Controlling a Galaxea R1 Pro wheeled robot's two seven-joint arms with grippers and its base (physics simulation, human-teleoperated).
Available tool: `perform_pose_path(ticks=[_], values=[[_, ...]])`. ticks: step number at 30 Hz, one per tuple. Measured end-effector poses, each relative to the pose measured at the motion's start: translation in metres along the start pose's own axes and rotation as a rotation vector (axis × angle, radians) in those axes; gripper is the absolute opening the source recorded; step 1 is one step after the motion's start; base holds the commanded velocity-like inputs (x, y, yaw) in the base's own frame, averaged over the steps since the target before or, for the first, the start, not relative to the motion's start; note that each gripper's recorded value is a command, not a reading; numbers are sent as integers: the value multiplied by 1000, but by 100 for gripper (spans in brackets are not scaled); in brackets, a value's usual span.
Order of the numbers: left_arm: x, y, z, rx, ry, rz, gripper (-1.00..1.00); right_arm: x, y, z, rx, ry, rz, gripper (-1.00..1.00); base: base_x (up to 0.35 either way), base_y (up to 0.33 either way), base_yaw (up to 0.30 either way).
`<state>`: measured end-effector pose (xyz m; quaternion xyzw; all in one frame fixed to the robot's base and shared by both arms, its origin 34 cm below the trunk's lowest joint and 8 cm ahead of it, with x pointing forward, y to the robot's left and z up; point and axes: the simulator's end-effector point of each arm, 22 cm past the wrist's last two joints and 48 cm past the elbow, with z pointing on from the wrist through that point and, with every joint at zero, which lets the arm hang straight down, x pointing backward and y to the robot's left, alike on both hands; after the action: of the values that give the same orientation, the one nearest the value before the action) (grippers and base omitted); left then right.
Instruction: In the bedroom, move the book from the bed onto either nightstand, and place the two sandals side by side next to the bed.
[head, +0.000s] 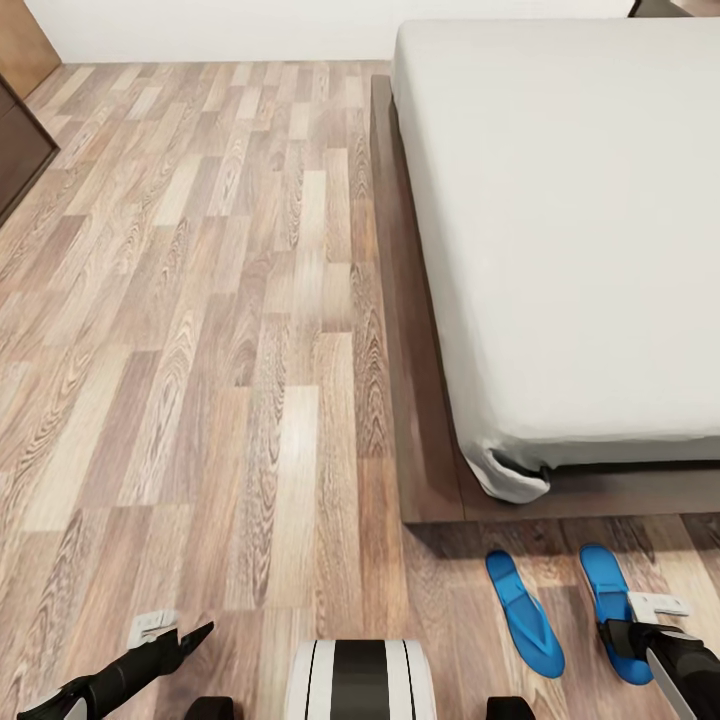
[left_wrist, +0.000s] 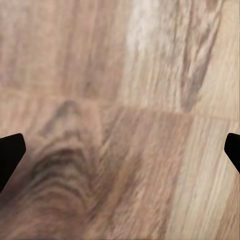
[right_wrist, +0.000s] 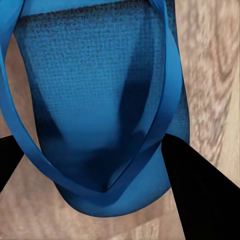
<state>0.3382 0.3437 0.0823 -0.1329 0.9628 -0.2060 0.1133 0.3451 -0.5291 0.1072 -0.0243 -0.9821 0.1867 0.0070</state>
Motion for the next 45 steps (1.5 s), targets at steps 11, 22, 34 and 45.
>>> perform_pose_path(ticks=[11, 22, 34, 45], values=[[0, 1, 0, -2, 0, -2, 100, 0, 0, 0, 0, 0, 0, -100, 5, 107, 0], [0, 1, 0, -2, 0, -2, 100, 1, 0, 0, 0, 1, 0, -100, 0, 69, 0], [5, 3, 2, -5, 11, -8, 100, 6, 1, 4, 1, 13, -4, -100, 0, 9, 0], [25, 12, 7, -18, 51, -24, 100, 21, 5, 15, 3, 50, -21, -100, 0, 0, 0]])
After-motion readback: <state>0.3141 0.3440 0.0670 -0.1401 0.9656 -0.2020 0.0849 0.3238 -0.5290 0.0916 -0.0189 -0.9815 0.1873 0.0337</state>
